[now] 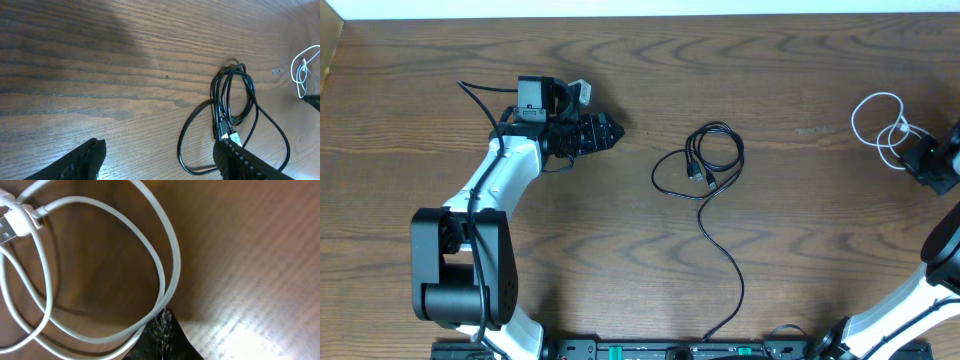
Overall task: Untangle cables
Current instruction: 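Lower the white cable at the right table edge and open the right gripper, then move the right gripper left and grasp the black cable bundle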
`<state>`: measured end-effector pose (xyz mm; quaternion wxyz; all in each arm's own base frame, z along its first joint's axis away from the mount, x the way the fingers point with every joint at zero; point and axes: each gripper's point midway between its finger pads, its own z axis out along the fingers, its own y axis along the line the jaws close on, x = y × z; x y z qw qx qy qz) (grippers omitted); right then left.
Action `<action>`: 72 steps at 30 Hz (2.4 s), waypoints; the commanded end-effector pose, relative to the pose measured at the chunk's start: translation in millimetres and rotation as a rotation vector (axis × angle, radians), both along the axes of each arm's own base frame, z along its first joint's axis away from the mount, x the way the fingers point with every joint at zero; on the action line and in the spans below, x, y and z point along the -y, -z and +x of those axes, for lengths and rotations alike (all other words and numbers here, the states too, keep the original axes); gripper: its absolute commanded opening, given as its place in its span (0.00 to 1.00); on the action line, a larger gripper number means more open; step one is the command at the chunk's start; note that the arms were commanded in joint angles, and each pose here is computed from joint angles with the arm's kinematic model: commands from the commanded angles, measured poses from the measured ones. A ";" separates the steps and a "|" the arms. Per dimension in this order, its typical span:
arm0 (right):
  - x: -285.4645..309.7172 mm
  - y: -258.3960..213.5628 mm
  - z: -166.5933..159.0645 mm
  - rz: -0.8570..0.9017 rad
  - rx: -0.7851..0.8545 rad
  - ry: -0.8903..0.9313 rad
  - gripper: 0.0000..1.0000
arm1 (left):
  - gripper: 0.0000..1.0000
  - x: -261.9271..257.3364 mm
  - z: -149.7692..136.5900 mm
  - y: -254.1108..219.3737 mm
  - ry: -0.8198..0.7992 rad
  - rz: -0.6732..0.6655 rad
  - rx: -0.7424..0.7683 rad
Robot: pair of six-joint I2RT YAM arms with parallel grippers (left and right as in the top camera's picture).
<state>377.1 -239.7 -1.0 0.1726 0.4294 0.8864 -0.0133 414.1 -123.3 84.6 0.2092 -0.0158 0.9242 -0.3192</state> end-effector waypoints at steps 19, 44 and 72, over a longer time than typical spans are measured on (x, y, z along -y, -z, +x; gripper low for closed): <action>-77.4 -24.3 -14.9 0.434 -0.074 -0.066 0.90 | 0.73 -1.9 0.7 4.7 0.006 0.015 0.002; -355.2 -35.0 66.9 0.339 0.065 -0.839 0.99 | 0.73 -1.8 0.7 4.6 0.006 0.014 0.002; -417.5 -57.2 62.2 0.212 0.116 -0.976 0.89 | 0.49 -16.5 4.5 12.9 -0.090 0.074 -0.034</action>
